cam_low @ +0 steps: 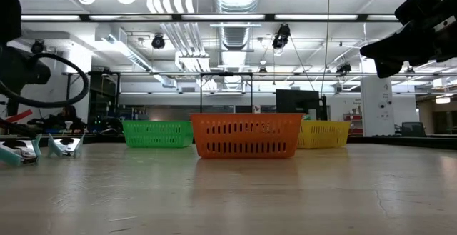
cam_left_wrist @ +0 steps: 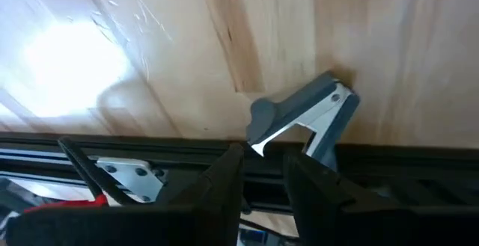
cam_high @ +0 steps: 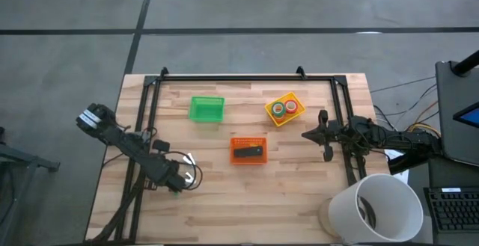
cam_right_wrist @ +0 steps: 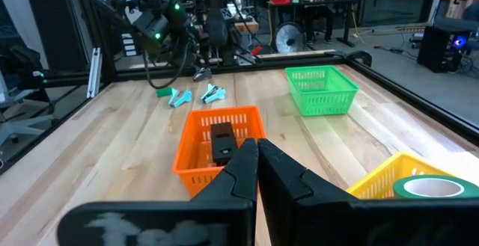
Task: Pick and place Stapler, Stapler remover, tape
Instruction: Put the black staple remover into the green bin
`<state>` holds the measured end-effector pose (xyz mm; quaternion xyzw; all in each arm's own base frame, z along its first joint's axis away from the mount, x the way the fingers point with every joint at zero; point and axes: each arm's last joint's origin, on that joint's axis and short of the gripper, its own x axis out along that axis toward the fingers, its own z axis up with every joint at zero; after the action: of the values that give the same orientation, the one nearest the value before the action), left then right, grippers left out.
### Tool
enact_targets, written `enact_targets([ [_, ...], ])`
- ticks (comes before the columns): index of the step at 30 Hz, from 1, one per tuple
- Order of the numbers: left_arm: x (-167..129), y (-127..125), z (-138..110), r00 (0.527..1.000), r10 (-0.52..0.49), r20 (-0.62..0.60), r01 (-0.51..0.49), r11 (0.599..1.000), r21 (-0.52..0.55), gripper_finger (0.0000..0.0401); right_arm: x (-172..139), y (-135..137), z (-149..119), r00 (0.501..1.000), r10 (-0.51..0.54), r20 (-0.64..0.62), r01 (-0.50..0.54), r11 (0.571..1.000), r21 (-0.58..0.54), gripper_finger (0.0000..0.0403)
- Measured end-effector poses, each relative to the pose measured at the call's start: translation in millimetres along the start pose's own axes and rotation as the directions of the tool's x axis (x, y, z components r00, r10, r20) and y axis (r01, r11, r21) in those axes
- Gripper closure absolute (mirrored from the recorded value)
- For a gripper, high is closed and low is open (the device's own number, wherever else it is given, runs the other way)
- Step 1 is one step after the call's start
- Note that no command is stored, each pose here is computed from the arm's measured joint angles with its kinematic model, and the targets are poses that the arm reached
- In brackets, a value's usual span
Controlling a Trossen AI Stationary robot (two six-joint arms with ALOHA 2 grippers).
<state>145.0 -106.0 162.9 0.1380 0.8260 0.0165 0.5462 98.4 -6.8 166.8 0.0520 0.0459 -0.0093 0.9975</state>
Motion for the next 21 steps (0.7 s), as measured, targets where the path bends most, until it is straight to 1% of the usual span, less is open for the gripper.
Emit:
enact_targets([
  [7, 13, 1, 0, 1.000, 0.021, 0.015, -0.021, 1.000, 0.011, 0.0309, 0, 0, 0, 1.000, -0.001, 0.000, 0.001, 1.000, 0.000, 0.0394],
  [13, 15, 1, -1, 1.000, 0.024, 0.007, -0.024, 1.000, 0.012, 0.0321, 0, 0, 0, 1.000, -0.001, 0.000, 0.001, 1.000, 0.000, 0.0394],
  [17, 15, 1, -1, 1.000, 0.023, 0.009, -0.023, 1.000, 0.011, 0.0339, 0, 0, 0, 1.000, 0.000, 0.000, 0.000, 1.000, 0.000, 0.0394],
  [21, 15, 1, 0, 1.000, 0.020, 0.015, -0.020, 1.000, 0.012, 0.0372, 0, 0, 0, 1.000, 0.000, 0.000, 0.000, 1.000, 0.000, 0.0394],
])
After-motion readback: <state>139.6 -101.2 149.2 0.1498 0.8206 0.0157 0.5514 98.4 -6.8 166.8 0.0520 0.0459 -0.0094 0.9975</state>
